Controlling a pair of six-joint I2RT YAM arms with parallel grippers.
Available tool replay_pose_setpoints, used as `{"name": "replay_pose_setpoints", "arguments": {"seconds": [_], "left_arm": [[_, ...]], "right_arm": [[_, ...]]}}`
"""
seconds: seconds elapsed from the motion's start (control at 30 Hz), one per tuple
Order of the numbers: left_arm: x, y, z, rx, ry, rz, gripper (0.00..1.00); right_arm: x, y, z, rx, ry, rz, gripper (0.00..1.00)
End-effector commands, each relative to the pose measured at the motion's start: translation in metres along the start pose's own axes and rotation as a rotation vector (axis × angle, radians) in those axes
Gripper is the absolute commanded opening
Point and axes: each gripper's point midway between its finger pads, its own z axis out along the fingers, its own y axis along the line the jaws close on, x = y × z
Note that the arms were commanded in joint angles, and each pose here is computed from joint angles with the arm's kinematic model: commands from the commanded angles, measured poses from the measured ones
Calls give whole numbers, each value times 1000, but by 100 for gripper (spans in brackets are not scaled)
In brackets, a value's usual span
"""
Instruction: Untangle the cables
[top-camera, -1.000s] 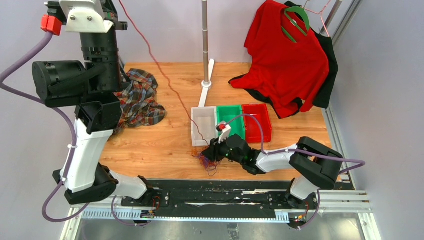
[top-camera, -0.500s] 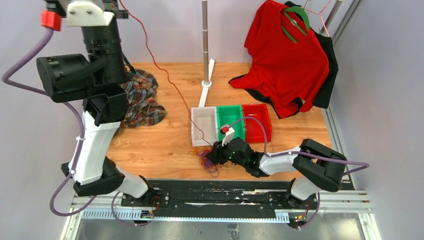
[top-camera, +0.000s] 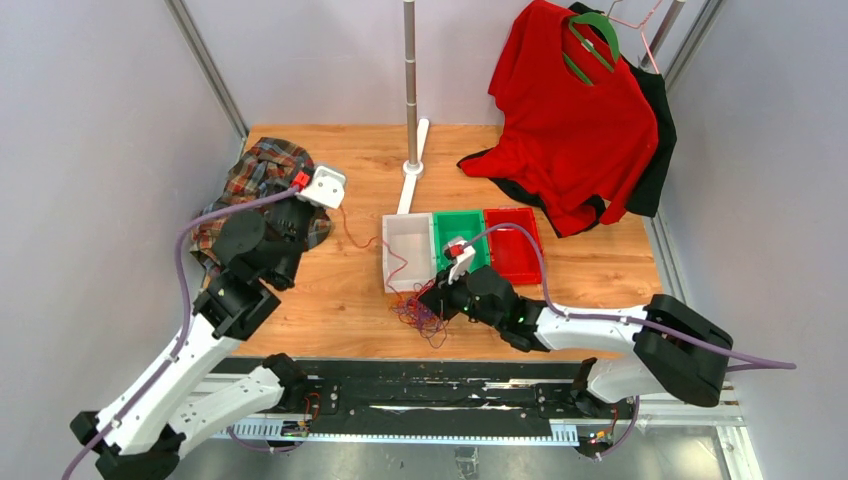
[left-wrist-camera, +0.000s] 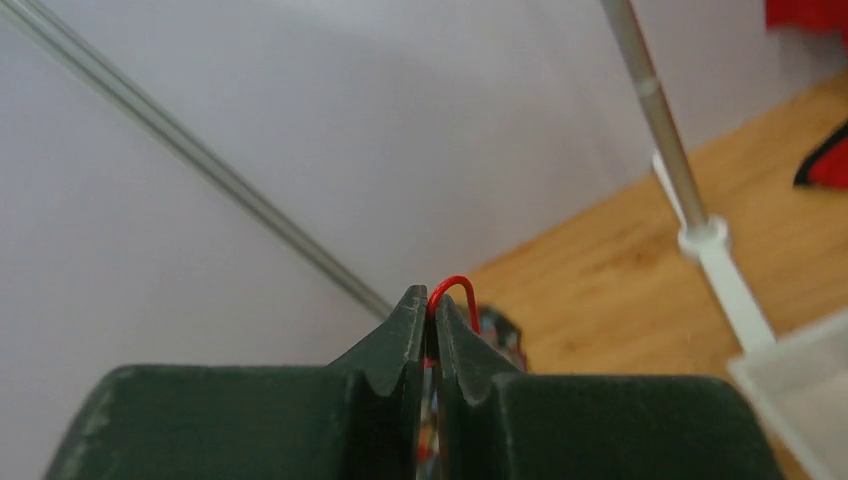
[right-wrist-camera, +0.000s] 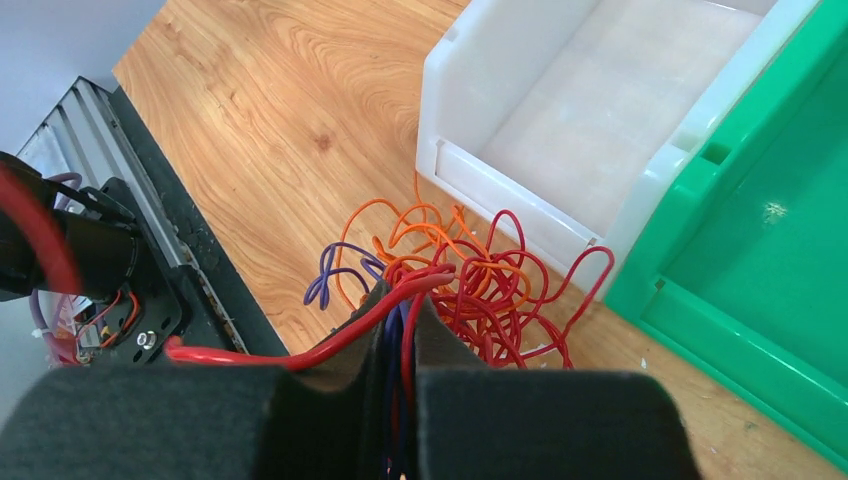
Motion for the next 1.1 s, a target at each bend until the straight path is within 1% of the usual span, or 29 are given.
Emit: {"name": "replay_pose_setpoints", "arguments": {"seconds": [0.0, 0.07, 0.1, 0.17, 0.2, 0.27, 0.3, 0.33, 0.47, 0.57, 0.63, 0.73, 0.83, 0.93, 1.07], "left_arm": [[101, -31, -35, 85, 280, 64, 23], [145, -68, -54, 244, 379, 146, 55], [161, -85, -64, 334, 415, 175, 65], [181, -122, -85, 543, 457, 190, 78], [182, -137, -94, 633, 463, 165, 82], [169, -162, -109, 800, 446, 79, 94], [158, -171, -112, 865, 426, 25, 98], [144, -178, -114, 915, 398, -30, 100], [96, -200, -115, 1037, 294, -254, 100], [79, -215, -118, 1097, 269, -392, 98], [72, -224, -122, 1149, 256, -452, 96], [70, -237, -129, 1222, 254, -487, 92], [72, -245, -133, 1271, 261, -494, 90], [78, -251, -132, 1297, 250, -436, 88], [90, -252, -129, 1294, 263, -365, 80]], "right_arm": [[-15, 7, 2, 2, -22, -46, 1], [-17, 10, 5, -7, -14, -47, 1], [-17, 12, 6, -12, -8, -46, 1], [-20, 16, 9, -18, 2, -38, 1], [-20, 17, 9, -17, 9, -36, 1], [-22, 16, 12, -1, 18, -27, 1], [-22, 15, 12, 11, 25, -22, 1], [-24, 15, 13, 23, 31, -17, 1], [-34, 20, 14, 17, 6, 6, 0], [-43, 28, 16, -11, -11, 14, 1], [-47, 32, 17, -22, -17, 20, 1], [-50, 36, 19, -34, -19, 26, 1], [-50, 43, 22, -63, -12, 38, 1], [-50, 47, 24, -77, -13, 48, 1], [-47, 52, 26, -105, -5, 58, 1]]}}
